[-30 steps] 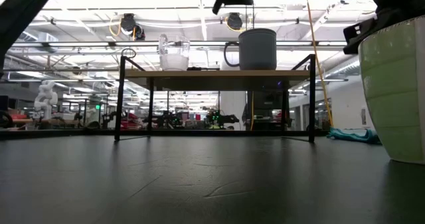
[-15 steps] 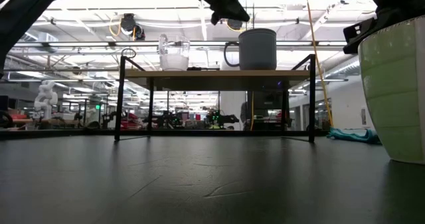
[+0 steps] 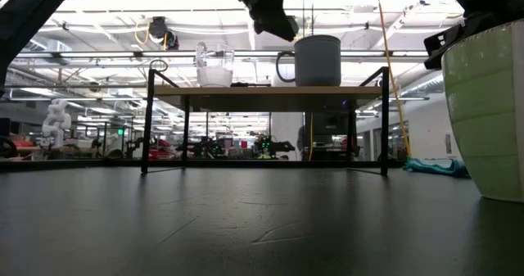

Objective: Stack small to large cups/mugs on shelf
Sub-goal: Put the gray mug on the shelf

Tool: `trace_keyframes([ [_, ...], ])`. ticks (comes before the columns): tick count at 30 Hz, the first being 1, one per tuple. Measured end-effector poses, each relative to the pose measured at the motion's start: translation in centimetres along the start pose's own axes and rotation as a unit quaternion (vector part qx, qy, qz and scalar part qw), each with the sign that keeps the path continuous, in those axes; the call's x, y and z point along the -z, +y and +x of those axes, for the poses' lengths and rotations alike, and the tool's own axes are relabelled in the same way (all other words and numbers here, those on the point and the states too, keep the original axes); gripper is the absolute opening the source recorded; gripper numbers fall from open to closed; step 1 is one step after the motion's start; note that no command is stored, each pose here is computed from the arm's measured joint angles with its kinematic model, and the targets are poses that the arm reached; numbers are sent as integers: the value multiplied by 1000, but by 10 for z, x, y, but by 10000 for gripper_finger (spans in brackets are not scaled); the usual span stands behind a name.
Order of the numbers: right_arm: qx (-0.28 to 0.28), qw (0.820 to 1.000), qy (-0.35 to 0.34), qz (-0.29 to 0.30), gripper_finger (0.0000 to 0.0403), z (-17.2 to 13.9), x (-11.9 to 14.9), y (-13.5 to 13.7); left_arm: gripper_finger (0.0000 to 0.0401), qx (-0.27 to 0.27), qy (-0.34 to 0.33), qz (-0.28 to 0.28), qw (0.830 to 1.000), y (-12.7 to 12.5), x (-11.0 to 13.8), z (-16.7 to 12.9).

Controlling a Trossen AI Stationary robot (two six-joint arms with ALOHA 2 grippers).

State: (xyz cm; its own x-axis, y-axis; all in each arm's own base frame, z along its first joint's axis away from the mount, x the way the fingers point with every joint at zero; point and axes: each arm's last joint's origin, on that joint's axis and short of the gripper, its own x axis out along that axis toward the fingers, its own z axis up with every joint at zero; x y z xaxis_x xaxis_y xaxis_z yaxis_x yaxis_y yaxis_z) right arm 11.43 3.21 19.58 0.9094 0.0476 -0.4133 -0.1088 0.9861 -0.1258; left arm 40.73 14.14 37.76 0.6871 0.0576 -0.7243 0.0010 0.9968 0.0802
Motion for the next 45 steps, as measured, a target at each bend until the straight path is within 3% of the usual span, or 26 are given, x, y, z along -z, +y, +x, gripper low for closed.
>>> trace_keyframes([
  [7, 0, 1000, 0, 0, 0, 0, 0, 0, 172, 20, 42, 23, 999, -9, 7, 0],
  [12, 0, 1000, 3, -1, 0, 0, 1, 0, 211, 24, 76, 47, 996, -16, 11, 1],
  [32, 0, 1000, -5, 1, 0, 0, -1, 0, 214, -19, 88, 55, 994, -18, 11, 5],
  [45, 0, 1000, -4, 5, 0, 0, -1, 0, 214, -6, 85, 68, 994, -21, 10, 5],
])
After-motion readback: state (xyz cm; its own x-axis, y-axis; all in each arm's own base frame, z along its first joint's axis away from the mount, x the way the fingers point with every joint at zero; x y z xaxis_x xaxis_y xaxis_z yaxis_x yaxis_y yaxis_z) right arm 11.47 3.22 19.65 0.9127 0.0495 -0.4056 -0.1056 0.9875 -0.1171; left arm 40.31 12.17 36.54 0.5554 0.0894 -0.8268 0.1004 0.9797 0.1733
